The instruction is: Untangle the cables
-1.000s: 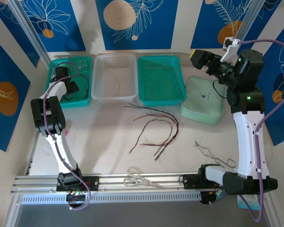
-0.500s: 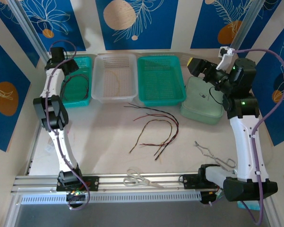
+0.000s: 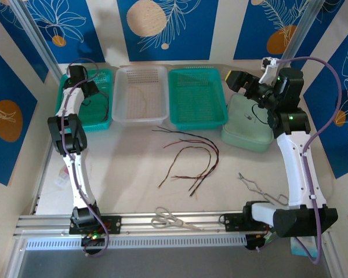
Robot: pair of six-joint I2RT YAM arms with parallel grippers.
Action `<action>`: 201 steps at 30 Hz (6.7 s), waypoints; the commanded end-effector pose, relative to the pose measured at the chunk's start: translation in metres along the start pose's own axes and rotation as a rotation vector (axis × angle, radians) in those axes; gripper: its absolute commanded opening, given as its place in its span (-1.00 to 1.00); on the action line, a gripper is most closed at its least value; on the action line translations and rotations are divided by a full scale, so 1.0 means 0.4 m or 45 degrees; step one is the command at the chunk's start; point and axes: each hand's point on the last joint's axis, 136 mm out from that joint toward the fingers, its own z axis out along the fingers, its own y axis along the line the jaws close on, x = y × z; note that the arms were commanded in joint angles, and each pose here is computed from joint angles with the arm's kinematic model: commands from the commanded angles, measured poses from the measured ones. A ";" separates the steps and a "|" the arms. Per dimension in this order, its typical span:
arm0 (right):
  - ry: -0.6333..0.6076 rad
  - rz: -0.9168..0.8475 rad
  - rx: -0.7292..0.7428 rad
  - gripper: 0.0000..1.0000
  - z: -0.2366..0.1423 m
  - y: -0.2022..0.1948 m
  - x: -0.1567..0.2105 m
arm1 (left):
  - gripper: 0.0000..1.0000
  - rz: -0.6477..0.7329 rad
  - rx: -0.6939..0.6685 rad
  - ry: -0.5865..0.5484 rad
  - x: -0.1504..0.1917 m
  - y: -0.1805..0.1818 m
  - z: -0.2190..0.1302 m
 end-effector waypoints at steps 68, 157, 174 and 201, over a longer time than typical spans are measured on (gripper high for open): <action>0.040 -0.047 -0.054 0.94 -0.011 0.072 -0.007 | 0.12 -0.033 0.347 0.118 0.056 -0.100 0.011; 1.083 0.406 1.049 -0.80 -0.031 -0.398 0.945 | 0.43 0.620 0.800 0.360 0.826 -0.359 -0.858; 0.649 0.026 1.007 -1.00 -0.082 -0.270 0.710 | 0.42 0.683 0.831 0.353 0.830 -0.394 -0.879; 0.397 0.171 0.610 -1.00 -0.155 -0.090 0.423 | 0.30 1.000 1.539 0.448 0.930 -0.588 -1.103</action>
